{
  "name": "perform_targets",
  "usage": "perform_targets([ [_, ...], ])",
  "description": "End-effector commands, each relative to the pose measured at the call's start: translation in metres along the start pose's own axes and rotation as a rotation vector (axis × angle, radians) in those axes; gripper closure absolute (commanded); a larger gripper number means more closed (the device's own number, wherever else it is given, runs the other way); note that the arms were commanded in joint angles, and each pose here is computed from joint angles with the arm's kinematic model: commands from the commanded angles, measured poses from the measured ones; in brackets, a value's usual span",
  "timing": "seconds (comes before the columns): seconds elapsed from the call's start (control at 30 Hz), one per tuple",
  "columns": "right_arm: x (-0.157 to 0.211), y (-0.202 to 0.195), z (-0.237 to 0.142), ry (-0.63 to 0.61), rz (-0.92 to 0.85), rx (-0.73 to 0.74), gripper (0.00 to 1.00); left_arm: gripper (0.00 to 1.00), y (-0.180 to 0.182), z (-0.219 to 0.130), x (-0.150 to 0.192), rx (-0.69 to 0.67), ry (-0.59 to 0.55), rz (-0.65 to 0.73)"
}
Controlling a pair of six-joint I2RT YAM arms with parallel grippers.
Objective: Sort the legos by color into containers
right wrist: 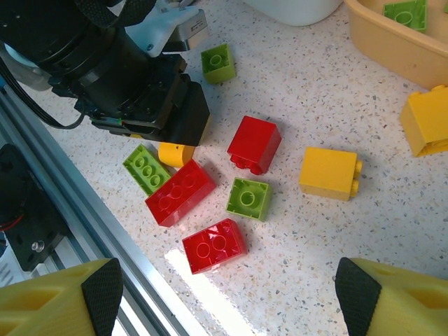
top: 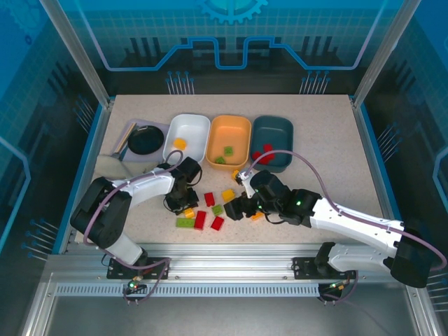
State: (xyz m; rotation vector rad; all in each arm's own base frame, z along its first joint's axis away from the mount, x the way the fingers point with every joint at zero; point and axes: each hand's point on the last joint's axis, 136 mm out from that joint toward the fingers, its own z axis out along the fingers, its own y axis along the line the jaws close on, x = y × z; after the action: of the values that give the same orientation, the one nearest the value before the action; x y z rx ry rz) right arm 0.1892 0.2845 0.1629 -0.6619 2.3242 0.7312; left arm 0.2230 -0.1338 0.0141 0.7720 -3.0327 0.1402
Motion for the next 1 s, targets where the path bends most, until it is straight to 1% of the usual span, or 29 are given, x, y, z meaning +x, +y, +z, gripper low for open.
perform_targets([
  [0.0, -0.015, -0.004, -0.008, -0.046, 0.023, 0.024, 0.18, 0.67, -0.017, -0.024, -0.021, 0.034, -0.092, 0.045],
  [0.1, -0.040, -0.009, -0.022, -0.127, 0.067, 0.028, 0.17, 0.67, -0.029, -0.069, -0.037, 0.079, -0.171, 0.061],
  [0.17, -0.062, -0.014, -0.033, -0.201, 0.108, 0.023, 0.17, 0.67, -0.038, -0.099, -0.054, 0.127, -0.217, 0.044],
  [0.27, -0.094, -0.019, -0.044, -0.286, 0.161, 0.007, 0.16, 0.67, -0.044, -0.126, -0.081, 0.177, -0.246, -0.015],
  [0.4, -0.130, -0.024, -0.047, -0.351, 0.204, -0.013, 0.16, 0.68, -0.055, -0.142, -0.120, 0.225, -0.264, -0.102],
  [0.5, -0.149, -0.028, -0.042, -0.381, 0.235, -0.032, 0.15, 0.67, -0.066, -0.138, -0.147, 0.238, -0.243, -0.174],
  [0.57, -0.157, -0.033, -0.036, -0.386, 0.265, -0.042, 0.15, 0.67, -0.070, -0.128, -0.160, 0.207, -0.231, -0.201],
  [0.73, -0.172, -0.038, -0.022, -0.377, 0.299, -0.064, 0.15, 0.67, -0.060, -0.094, -0.182, 0.120, -0.198, -0.328],
  [0.83, -0.172, -0.040, -0.018, -0.361, 0.300, -0.065, 0.15, 0.67, -0.058, -0.081, -0.191, 0.094, -0.200, -0.385],
  [0.97, -0.163, -0.044, -0.015, -0.338, 0.314, -0.065, 0.15, 0.67, -0.058, -0.068, -0.202, 0.043, -0.195, -0.419],
])
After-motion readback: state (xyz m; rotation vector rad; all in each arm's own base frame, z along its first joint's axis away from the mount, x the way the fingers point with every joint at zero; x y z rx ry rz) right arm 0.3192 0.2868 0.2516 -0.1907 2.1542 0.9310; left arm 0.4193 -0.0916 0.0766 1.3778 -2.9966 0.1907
